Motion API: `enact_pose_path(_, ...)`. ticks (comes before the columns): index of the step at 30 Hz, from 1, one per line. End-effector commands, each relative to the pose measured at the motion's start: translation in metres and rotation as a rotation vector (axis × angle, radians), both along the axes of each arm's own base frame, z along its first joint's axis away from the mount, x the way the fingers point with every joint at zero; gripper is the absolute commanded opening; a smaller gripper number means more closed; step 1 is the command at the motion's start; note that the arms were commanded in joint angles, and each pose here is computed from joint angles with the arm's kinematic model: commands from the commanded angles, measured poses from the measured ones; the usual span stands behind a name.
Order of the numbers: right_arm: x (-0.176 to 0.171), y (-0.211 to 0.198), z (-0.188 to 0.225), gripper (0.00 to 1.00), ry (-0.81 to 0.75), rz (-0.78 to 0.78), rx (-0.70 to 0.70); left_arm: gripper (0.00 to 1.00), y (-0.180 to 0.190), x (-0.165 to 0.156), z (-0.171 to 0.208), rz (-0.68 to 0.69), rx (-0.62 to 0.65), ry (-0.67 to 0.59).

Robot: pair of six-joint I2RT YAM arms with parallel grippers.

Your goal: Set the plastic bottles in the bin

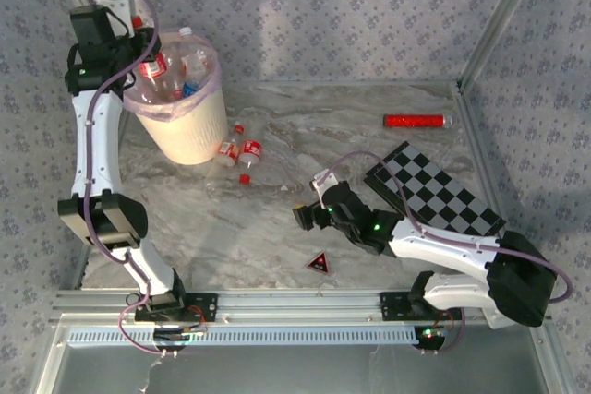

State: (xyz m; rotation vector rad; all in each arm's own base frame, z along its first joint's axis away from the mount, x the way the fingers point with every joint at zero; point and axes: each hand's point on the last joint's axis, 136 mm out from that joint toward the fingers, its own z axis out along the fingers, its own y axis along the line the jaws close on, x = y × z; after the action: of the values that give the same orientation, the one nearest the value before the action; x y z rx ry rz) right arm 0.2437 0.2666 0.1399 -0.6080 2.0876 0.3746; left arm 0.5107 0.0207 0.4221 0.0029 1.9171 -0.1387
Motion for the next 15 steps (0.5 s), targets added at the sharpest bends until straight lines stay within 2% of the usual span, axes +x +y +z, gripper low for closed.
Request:
enact_pose_path(1,0.005,-0.001,0.002,1.00,0.014,-0.028,-0.006,0.00,-0.028,0.001,-0.034,-0.133,0.033,0.113)
enact_pose_path(6,0.005,0.000,0.001,1.00,0.019,-0.025,-0.015,0.00,-0.055,0.002,-0.081,-0.211,0.015,0.244)
enact_pose_path(10,0.005,-0.001,0.002,1.00,0.020,-0.022,-0.025,0.00,-0.073,0.002,-0.106,-0.247,-0.095,0.289)
enact_pose_path(11,0.005,-0.001,0.002,1.00,0.020,-0.022,-0.028,0.00,-0.081,0.006,-0.104,-0.259,-0.099,0.271)
enact_pose_path(15,0.007,-0.007,-0.001,1.00,0.034,-0.040,-0.054,0.00,-0.111,0.008,-0.130,-0.301,-0.135,0.335)
